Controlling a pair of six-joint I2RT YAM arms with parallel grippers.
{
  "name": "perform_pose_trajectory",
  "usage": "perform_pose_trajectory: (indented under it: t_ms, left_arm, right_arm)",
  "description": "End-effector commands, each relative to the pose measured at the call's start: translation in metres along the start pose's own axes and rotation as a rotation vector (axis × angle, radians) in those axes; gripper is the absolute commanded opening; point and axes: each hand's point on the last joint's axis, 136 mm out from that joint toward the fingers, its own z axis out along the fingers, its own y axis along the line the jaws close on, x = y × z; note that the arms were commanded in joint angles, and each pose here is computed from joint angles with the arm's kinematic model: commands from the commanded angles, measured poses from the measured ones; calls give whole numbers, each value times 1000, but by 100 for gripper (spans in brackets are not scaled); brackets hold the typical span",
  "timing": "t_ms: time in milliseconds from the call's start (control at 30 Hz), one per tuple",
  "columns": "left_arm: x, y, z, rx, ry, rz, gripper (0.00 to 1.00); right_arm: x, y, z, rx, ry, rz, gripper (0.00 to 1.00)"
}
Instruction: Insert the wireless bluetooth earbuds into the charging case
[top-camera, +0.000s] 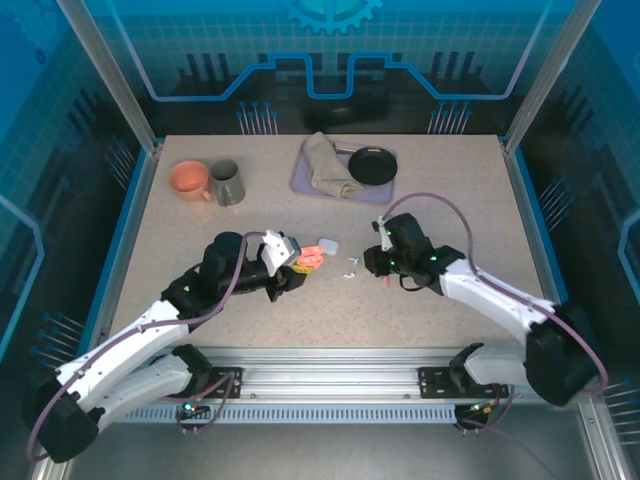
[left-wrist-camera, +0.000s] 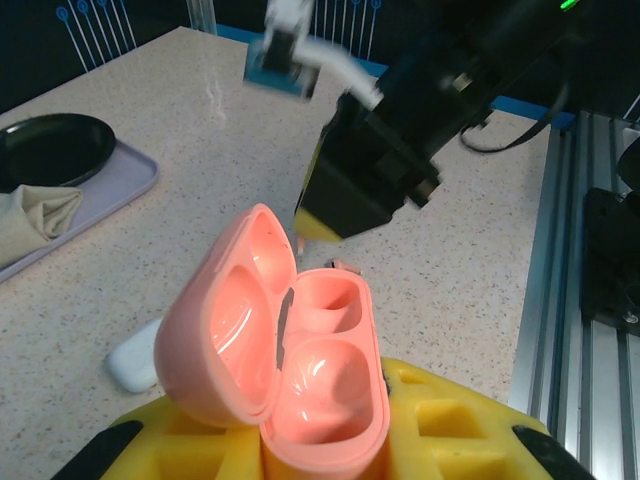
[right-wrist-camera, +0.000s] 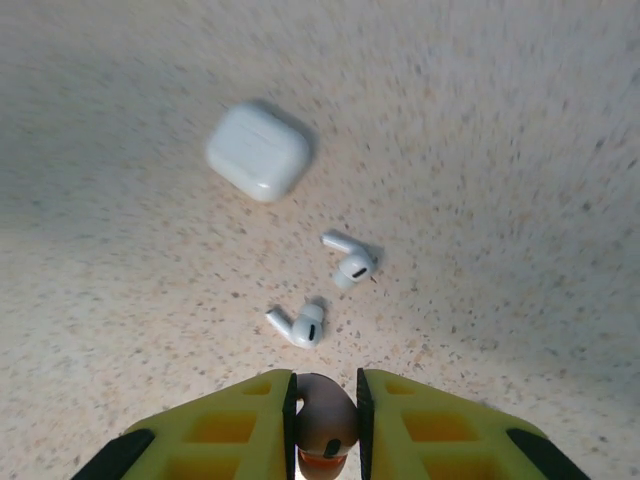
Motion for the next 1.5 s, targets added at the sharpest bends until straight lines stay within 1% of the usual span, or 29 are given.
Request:
perform_pose_trajectory:
  t_ms: [0,133,333,533,700,933,1000,1167,1467]
  left_arm:
    - [-12,-5,4,37,-61,-29,0]
    - [-15,-4,8,43,-58,-49,0]
    - [-21,-3,14,54,-57,-71,0]
    - [-31,-3,17,63,-88,-87,0]
    - [-43,-4,14,69,-132,-78,0]
    - [-70,-15,5,126,-191,-74,0]
    - [-76,-18,2,142,-203,-71,0]
    - [-86,-22,-3,161,-234,-56,0]
    - [-83,-28,-8,176,-233,-33,0]
  right_arm:
    - [-20,14,-32,-38,-136,-189,23]
    - [-41,36,-72,-77,-292,-339,24]
    - [-67,69,-122,-103,-478,-537,24]
    - [-91,101,-159,-127,-579,-661,24]
    - [-102,130,-180,-170,-640,-766,24]
    - [-112,160,-202,-178,-719,-891,25]
    - [-112,167,-203,-165,-727,-931,25]
    - [-111,176,-197,-123,-724,-998,25]
    - [-105,186,-177,-100,-688,-1071,25]
